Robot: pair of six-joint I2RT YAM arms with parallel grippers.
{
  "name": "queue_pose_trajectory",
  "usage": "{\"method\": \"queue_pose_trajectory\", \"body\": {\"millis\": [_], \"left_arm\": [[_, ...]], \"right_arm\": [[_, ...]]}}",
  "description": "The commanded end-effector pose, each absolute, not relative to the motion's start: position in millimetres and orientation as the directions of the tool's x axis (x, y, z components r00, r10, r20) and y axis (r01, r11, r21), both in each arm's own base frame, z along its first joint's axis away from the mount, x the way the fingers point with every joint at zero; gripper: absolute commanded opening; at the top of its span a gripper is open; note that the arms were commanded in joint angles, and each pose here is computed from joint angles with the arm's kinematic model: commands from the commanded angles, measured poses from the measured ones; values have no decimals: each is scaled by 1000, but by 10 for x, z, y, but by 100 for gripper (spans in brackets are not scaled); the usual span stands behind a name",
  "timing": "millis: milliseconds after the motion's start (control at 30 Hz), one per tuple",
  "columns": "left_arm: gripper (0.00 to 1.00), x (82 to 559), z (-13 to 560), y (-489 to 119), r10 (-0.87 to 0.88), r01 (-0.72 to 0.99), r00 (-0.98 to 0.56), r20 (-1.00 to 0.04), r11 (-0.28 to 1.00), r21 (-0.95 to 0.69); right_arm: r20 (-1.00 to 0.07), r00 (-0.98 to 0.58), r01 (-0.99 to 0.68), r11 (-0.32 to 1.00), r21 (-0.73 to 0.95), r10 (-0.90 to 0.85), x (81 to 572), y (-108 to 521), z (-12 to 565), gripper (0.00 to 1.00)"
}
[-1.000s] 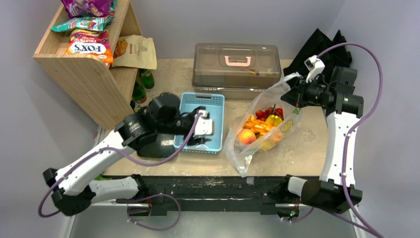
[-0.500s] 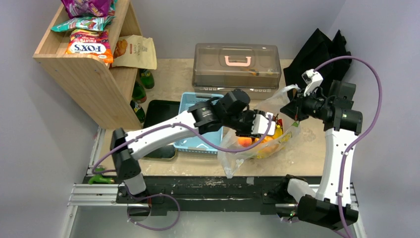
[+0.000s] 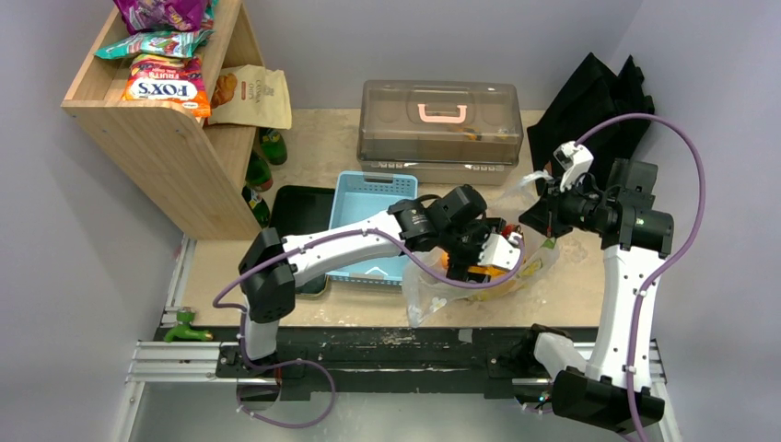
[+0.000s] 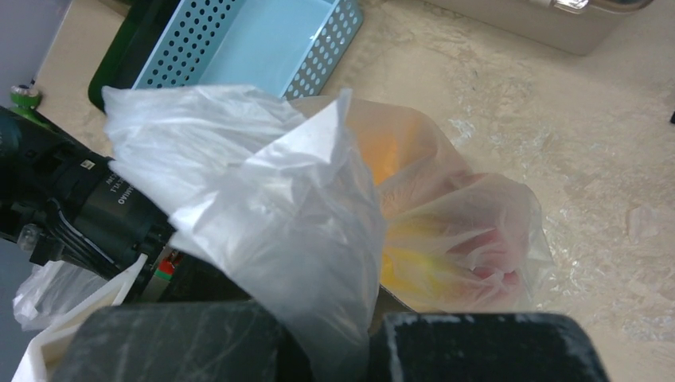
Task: Untie the knot of the grocery bags and take out the mixed food
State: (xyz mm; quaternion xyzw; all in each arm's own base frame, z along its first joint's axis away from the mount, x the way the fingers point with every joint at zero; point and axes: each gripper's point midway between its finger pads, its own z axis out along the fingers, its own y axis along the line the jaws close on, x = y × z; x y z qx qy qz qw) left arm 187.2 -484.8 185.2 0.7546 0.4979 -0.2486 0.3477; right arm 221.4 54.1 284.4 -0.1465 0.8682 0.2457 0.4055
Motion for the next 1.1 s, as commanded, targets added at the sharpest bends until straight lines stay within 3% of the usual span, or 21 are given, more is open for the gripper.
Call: {"method": "queue_pose_trajectory", "body": {"millis": [0,167,233,333,433,533,667,800,833,933,1067], "left_arm": [[82,1717,1770,-5016,491,892,430,-758,-360,272],[80,1720,1552,-5139,509,884,429,-746,-405,233],[73,1764,1473,-5157,525,884,435,-731,-403,237],[43,1792,1606,-5184,513,890,431,-742,-378,256],[17,1721,2096,-5182,412,890,433,-802,-337,307],[0,1616,2641,-5124,309,890,431,-848,-303,342],[0,1535,3102,-5008,253,902,407,-878,-266,341],[0,1507,3156,-4897,267,904,404,-875,-264,337],[8,1510,3080,-4880,291,903,406,-866,-276,330],[49,1533,2770,-4843,370,882,442,-817,-345,321],[74,1582,2385,-4833,394,815,550,-736,-448,368]], "right_arm": [[-780,-622,-482,819,310,-71,2131,591,2853,0],[-779,-623,-483,821,303,-79,2129,581,2855,0],[-780,-620,-486,821,300,-82,2131,580,2859,0],[-785,-612,-496,819,288,-94,2133,577,2852,0],[-780,-617,-495,823,277,-108,2134,553,2798,0],[-780,-616,-498,822,277,-111,2152,548,2758,0],[-787,-607,-502,822,268,-114,2188,539,2739,0],[-794,-597,-506,822,260,-116,2206,536,2730,0],[-794,-597,-511,817,266,-115,2195,551,2732,0],[-792,-594,-535,806,253,-145,2118,569,2726,0],[-785,-592,-553,801,230,-183,2025,566,2633,0]]}}
